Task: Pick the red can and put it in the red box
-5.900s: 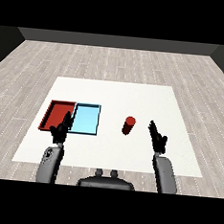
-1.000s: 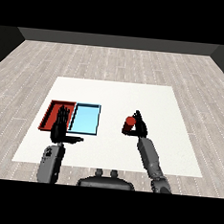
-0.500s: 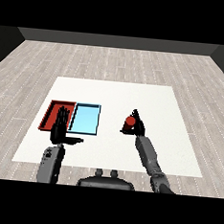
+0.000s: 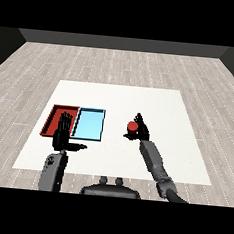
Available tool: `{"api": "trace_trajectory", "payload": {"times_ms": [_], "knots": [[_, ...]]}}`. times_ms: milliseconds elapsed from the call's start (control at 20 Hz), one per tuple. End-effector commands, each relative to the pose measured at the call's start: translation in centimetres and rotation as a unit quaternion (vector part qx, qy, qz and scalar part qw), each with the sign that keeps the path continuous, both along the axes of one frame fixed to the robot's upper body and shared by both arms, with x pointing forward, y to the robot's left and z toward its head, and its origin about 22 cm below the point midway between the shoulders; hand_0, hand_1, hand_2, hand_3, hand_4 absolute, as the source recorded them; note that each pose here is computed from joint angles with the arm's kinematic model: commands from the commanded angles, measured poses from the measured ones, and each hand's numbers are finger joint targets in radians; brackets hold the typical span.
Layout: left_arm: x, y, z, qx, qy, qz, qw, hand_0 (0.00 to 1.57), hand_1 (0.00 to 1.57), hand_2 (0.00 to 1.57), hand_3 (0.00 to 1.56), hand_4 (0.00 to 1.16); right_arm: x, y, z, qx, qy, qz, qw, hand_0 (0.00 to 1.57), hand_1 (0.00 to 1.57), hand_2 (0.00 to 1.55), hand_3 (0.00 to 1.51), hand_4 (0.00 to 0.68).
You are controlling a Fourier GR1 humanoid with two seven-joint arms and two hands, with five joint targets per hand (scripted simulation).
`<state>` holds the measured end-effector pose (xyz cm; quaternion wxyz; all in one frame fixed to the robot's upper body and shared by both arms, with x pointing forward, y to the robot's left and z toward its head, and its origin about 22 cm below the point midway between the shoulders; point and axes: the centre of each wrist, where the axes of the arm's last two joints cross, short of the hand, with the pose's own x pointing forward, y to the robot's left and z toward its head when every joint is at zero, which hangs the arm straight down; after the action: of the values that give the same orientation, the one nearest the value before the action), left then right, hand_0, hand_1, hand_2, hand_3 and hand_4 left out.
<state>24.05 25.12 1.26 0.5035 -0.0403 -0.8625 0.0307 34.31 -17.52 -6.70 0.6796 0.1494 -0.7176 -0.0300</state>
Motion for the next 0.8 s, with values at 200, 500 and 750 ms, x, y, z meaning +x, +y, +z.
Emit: {"api": "trace_trajectory", "payload": {"times_ms": [200, 500, 750], "knots": [[-0.84, 0.2, 1.3, -0.007, 0.003, -0.003, 1.000, 0.00, 0.00, 0.00, 0.00, 0.00, 1.2, 2.4, 1.1, -0.016, 0.029, -0.001, 0.9994, 0.00, 0.00, 0.00, 0.00, 0.000], [-0.78, -0.2, 0.8, 0.000, -0.004, -0.001, 1.000, 0.00, 0.00, 0.00, 0.00, 0.00, 1.3, 1.8, 0.2, -0.065, 0.023, -0.035, 0.9970, 1.40, 1.40, 1.41, 1.37, 0.293], [0.37, -0.5, 0.1, 0.006, -0.001, 0.004, 1.000, 0.00, 0.00, 0.00, 0.00, 0.00, 1.3, 1.6, -0.2, -0.099, 0.041, -0.047, 0.9932, 1.53, 1.53, 1.48, 1.43, 0.573]]}}
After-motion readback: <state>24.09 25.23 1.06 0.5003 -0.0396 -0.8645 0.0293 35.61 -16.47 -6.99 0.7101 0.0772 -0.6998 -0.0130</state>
